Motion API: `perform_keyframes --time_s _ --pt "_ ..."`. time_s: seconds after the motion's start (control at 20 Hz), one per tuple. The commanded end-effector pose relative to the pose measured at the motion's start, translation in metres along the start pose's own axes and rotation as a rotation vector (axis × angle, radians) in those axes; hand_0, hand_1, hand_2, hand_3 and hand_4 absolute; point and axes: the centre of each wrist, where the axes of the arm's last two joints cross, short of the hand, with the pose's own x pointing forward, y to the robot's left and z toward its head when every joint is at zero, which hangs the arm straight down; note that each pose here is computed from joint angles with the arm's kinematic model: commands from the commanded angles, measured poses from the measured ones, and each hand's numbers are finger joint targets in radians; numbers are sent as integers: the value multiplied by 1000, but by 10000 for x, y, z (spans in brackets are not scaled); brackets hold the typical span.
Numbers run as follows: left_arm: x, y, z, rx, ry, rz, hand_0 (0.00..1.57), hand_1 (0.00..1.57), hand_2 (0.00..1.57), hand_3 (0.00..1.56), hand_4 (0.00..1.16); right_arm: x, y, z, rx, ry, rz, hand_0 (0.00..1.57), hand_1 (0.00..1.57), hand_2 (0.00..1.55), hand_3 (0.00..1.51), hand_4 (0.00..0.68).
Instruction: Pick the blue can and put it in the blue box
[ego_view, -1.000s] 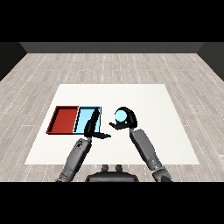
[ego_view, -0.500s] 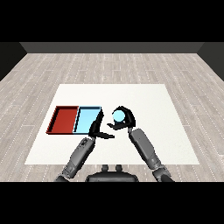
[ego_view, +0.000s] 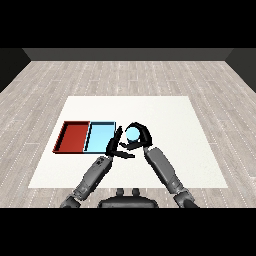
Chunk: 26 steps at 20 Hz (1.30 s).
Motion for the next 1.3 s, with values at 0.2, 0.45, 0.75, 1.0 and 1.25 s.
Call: perform_keyframes --time_s 0.2,0.45,0.75,1.0,1.25 --pt "-10 -94 -89 -12 -10 5 0 0 0 0 0 -143 183 14 49 -6 28 1406 1406 1429 1392 646" --pt "17 -234 -206 -20 21 -12 0 0 0 0 0 78 372 -6 43 8 -22 1432 1432 1433 1389 620" --pt "108 -177 -74 -57 -42 23 0 0 0 0 0 11 397 88 88 -7 37 1391 1391 1437 1387 620" --pt "56 -173 -185 3 -29 -233 133 133 453 0 603 -62 512 25 122 4 14 1401 1401 1439 1390 609" --pt "22 -318 -145 -18 -61 -338 393 393 574 88 125 140 604 2 121 2 1 1478 1478 1473 1400 599"
